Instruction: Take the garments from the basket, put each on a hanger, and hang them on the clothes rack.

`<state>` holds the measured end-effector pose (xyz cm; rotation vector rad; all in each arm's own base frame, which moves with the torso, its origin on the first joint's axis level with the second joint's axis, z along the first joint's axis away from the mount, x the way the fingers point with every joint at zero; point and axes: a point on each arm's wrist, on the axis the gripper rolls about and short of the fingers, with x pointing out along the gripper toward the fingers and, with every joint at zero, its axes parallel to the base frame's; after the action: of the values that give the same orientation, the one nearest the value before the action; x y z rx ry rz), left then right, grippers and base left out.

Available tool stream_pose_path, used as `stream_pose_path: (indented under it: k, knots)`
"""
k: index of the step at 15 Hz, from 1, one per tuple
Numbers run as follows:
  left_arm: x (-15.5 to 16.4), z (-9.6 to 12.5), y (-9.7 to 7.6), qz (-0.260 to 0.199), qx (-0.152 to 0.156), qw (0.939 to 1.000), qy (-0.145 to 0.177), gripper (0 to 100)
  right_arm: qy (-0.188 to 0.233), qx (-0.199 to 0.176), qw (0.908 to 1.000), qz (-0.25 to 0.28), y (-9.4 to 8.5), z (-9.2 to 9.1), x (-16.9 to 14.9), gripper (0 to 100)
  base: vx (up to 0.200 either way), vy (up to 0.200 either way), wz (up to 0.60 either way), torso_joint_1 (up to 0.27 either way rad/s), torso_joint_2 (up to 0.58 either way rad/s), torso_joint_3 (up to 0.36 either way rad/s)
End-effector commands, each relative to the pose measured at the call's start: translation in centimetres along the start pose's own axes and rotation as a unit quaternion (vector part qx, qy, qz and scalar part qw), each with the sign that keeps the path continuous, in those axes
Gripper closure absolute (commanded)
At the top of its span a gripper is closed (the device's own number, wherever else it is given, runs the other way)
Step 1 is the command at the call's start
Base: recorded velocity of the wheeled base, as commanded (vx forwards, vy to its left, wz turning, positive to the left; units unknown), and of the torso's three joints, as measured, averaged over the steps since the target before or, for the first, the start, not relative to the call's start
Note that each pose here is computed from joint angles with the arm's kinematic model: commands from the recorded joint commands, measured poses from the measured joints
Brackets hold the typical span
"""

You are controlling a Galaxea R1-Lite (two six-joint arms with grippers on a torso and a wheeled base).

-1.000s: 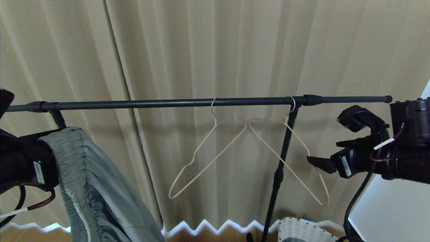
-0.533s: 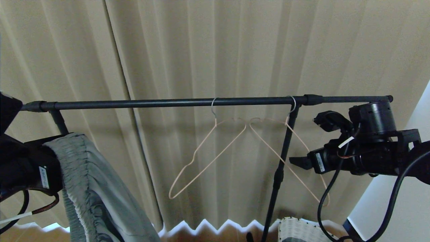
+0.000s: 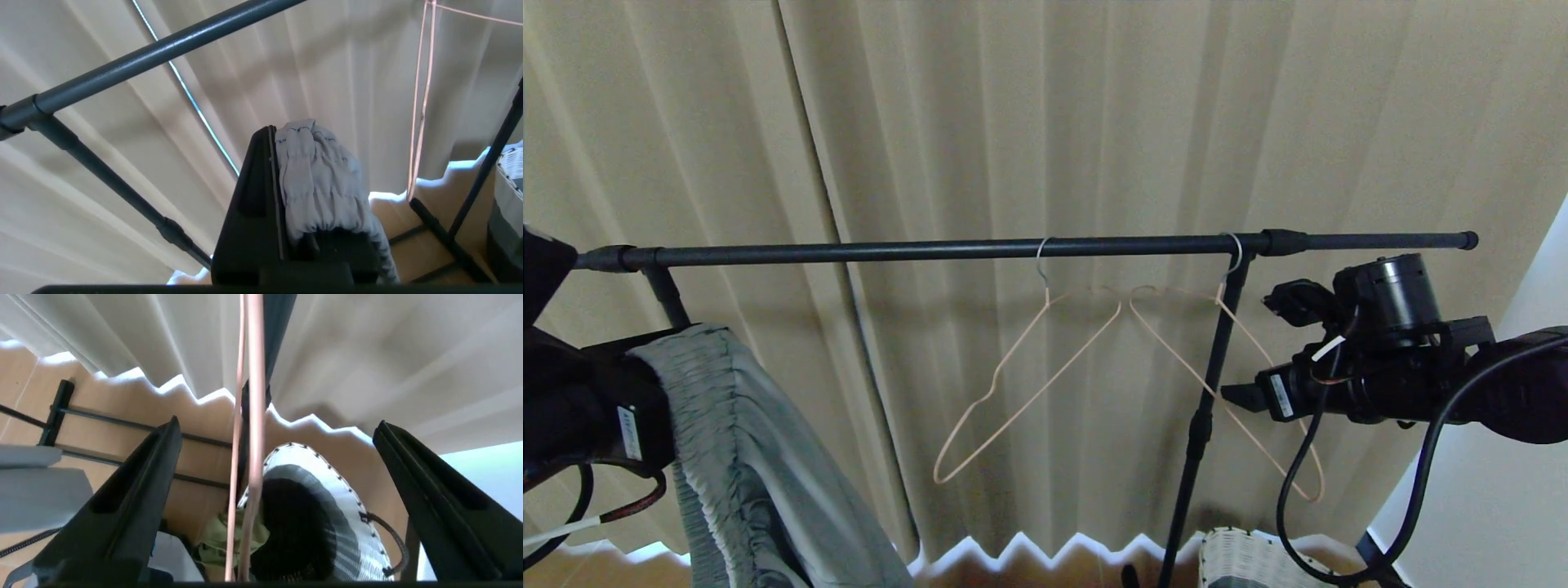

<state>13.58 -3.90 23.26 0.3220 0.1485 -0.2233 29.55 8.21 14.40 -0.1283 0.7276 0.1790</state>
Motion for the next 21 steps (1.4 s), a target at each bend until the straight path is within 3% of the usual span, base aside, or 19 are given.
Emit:
stream_pose_path:
  k: [1, 9, 14, 21]
  knots:
    - [-0.2, 0.0, 0.0, 0.000, 0.000, 1.0000, -0.002, 100, 0.001, 0.000, 1.0000, -0.001, 0.0, 0.0, 0.2, 100, 0.000, 0.000, 0.00, 0.000, 0.00, 0.000]
    - [-0.8, 0.0, 0.1, 0.005, 0.002, 0.9999, -0.010, 100, -0.007, 0.001, 1.0000, -0.001, 0.0, 0.5, -0.1, 100, 0.000, 0.000, 0.00, 0.000, 0.00, 0.000]
    - [-0.8, 0.1, 0.1, 0.006, 0.006, 0.9999, -0.011, 100, -0.056, 0.004, 0.9984, 0.000, -0.2, 1.4, -3.5, 100, 0.000, 0.000, 0.00, 0.000, 0.00, 0.000]
    - [-0.5, -0.5, -0.1, 0.001, 0.022, 0.9998, 0.001, 100, -0.076, -0.002, 0.9971, 0.003, 0.1, -0.9, -7.1, 100, 0.000, 0.000, 0.00, 0.000, 0.00, 0.000]
